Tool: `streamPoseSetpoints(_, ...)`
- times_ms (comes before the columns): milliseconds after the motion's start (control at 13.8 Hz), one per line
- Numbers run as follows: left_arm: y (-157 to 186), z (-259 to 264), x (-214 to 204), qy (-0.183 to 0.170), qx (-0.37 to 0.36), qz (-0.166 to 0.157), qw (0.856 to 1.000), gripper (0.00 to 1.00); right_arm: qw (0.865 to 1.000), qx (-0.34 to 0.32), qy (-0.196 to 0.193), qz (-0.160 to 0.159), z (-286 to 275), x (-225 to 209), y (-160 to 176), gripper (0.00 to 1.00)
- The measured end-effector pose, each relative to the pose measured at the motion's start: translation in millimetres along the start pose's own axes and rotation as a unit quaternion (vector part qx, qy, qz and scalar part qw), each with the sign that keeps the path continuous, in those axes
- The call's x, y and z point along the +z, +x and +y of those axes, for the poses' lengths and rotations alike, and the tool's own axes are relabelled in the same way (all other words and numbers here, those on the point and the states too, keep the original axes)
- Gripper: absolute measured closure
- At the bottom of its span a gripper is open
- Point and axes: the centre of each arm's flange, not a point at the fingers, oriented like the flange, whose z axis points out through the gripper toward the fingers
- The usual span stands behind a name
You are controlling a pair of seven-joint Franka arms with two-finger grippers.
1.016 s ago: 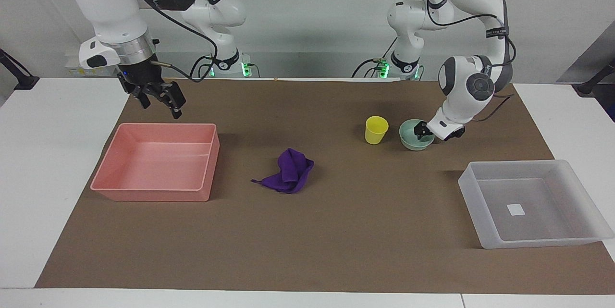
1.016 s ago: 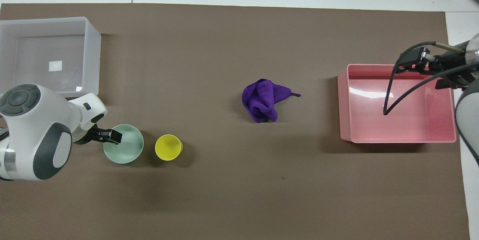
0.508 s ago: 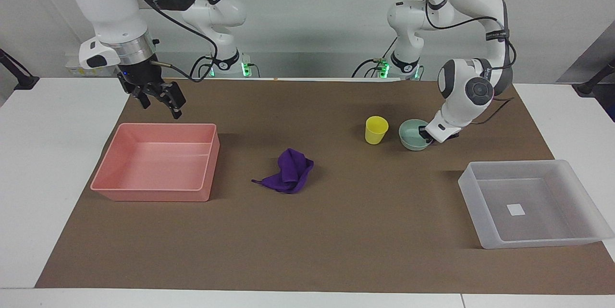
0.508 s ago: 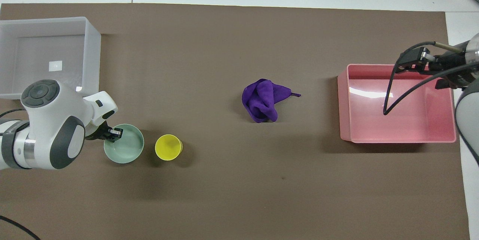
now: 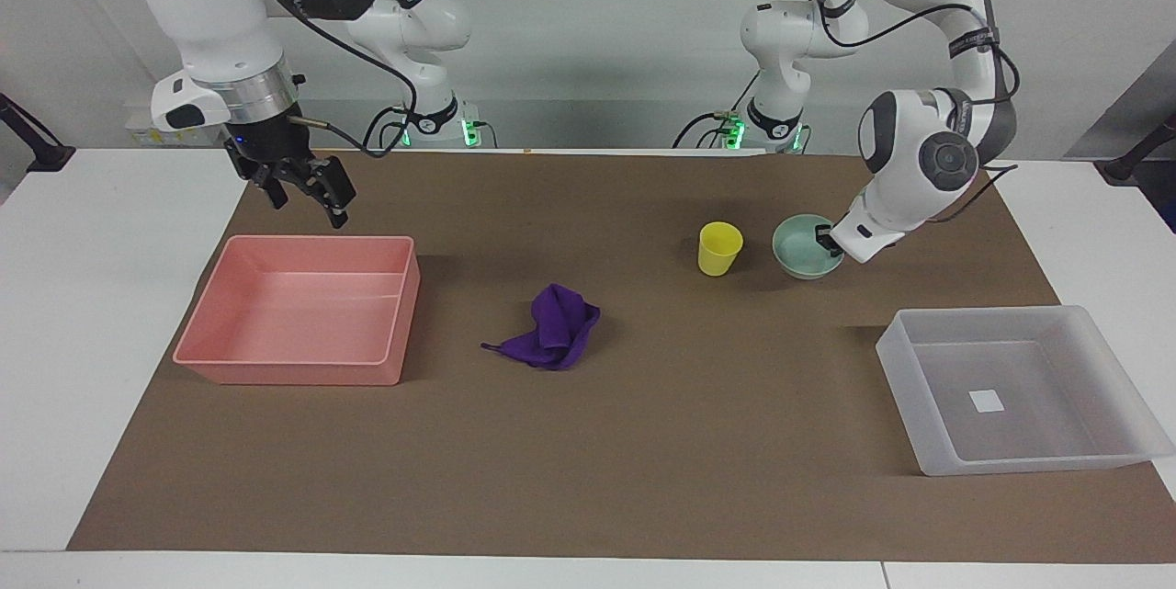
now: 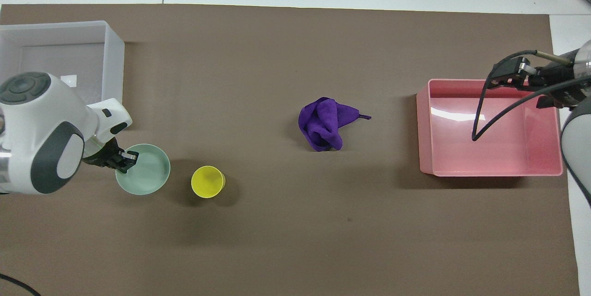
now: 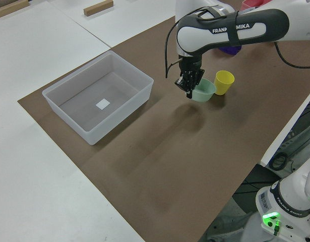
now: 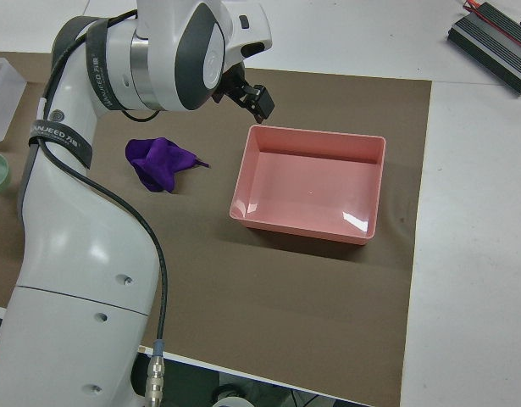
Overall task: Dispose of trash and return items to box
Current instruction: 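Lift the green bowl with the left gripper while the right gripper reaches out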
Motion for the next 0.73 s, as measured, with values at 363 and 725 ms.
streamPoseSetpoints(363, 11.4, -64.7, -108.5, -0.004, -0.046, 0.083, 0.995, 0.96, 1.0, -0.017, 0.014, 0.021, -31.9, 35.7, 16.4, 0.0)
streamPoseSetpoints(725, 76.0, -170.8, -80.9, -0.005, -0.069, 0.13, 0.989, 0.96, 0.997, -0.033, 0.044, 0.045, -121.3, 107.3, 14.6, 0.0)
